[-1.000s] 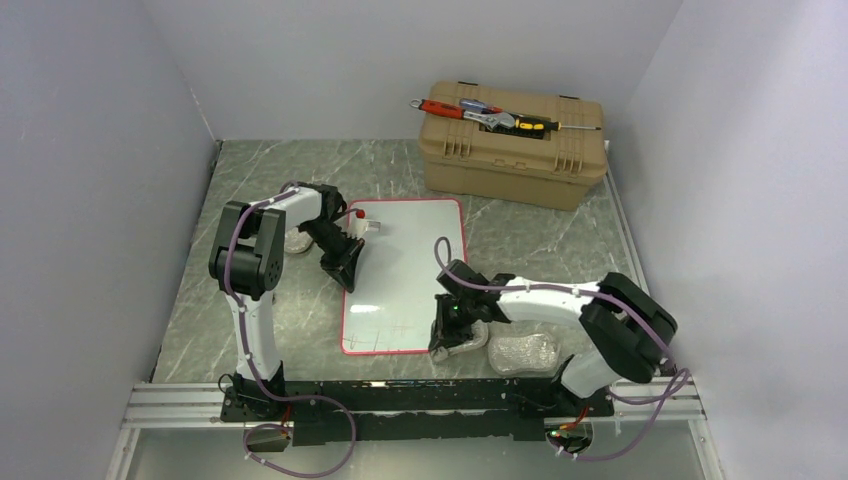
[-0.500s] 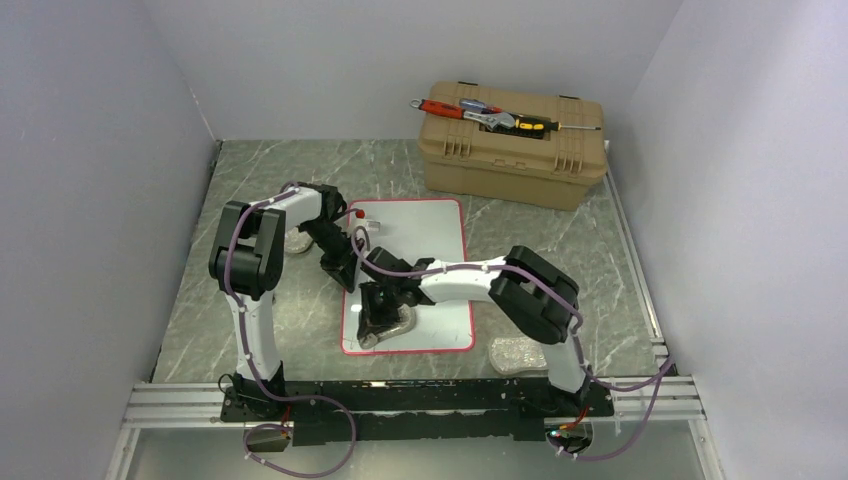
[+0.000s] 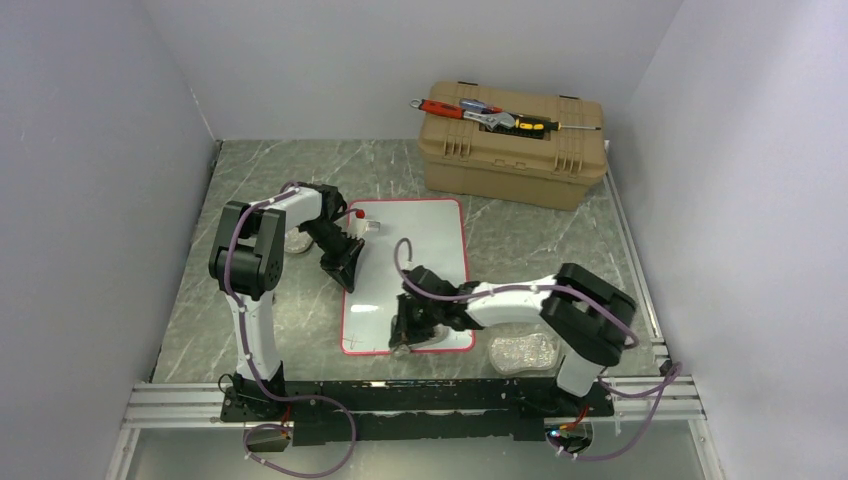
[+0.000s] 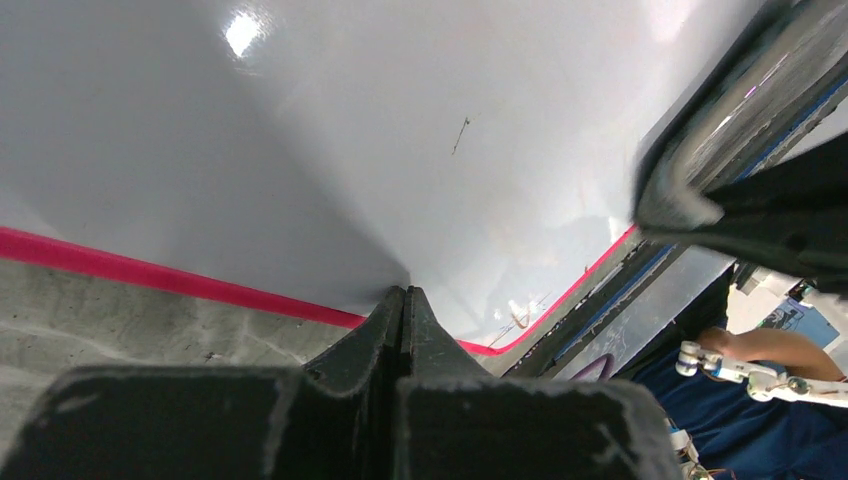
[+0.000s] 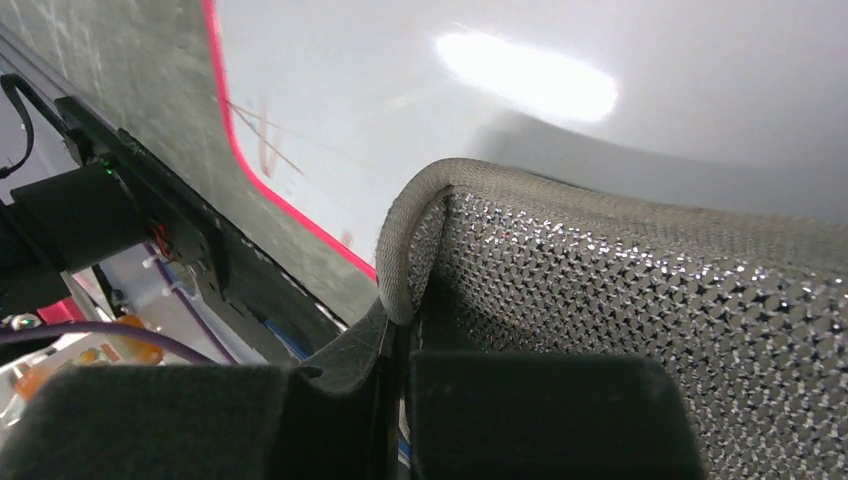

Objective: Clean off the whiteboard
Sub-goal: Erase the whiteboard at the center of the board.

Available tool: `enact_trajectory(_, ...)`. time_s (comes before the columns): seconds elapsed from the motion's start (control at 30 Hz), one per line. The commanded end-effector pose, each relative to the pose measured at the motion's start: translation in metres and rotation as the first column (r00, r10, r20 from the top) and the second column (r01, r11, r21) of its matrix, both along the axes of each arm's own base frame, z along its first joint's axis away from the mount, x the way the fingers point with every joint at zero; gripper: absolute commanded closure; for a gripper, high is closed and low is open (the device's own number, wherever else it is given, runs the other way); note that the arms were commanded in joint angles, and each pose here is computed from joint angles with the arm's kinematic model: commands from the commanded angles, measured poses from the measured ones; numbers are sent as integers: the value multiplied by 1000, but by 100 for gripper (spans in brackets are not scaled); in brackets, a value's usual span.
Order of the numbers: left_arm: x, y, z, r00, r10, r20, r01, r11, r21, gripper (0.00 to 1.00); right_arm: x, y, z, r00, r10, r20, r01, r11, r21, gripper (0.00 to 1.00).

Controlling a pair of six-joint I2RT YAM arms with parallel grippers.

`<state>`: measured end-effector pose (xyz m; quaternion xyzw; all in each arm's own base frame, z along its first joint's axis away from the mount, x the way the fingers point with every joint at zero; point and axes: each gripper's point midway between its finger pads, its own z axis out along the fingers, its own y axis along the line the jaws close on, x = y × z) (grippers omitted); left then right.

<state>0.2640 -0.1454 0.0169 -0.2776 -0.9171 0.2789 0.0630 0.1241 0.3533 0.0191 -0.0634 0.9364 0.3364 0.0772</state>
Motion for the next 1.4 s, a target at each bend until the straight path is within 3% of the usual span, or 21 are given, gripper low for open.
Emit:
enact_trajectory(0.0,14,17,-23,995,-51,81,42,994,101,97,-9,15,-42,997,68,32,-61,981,-184,100)
enact_trajectory(0.17,14,21,-23,995,-59,83,49,991,122,97,-9,59,-42,987,143,70,-126,970,-209,100)
enact_trajectory(0.43,16,22,-20,993,-61,99,48,991,129,96,-21,-45,-51,996,-42,73,60,962,-265,100)
enact_trajectory(0.53,16,22,-20,993,-61,102,48,991,128,97,-19,-48,-53,995,-53,84,74,960,-271,100)
enact_trajectory(0.8,15,22,-23,994,-60,91,48,991,125,96,-20,75,-36,980,155,122,-127,970,-206,100)
enact_trajectory(0.93,15,21,-23,994,-59,88,48,991,123,97,-19,103,-34,970,199,140,-169,965,-202,100)
enact_trajectory(1.23,13,23,-20,993,-67,97,54,991,124,97,6,-4,-49,989,-94,112,115,974,-197,100)
enact_trajectory(1.37,14,23,-19,993,-66,100,53,991,125,96,5,16,-53,994,-35,107,57,976,-211,100)
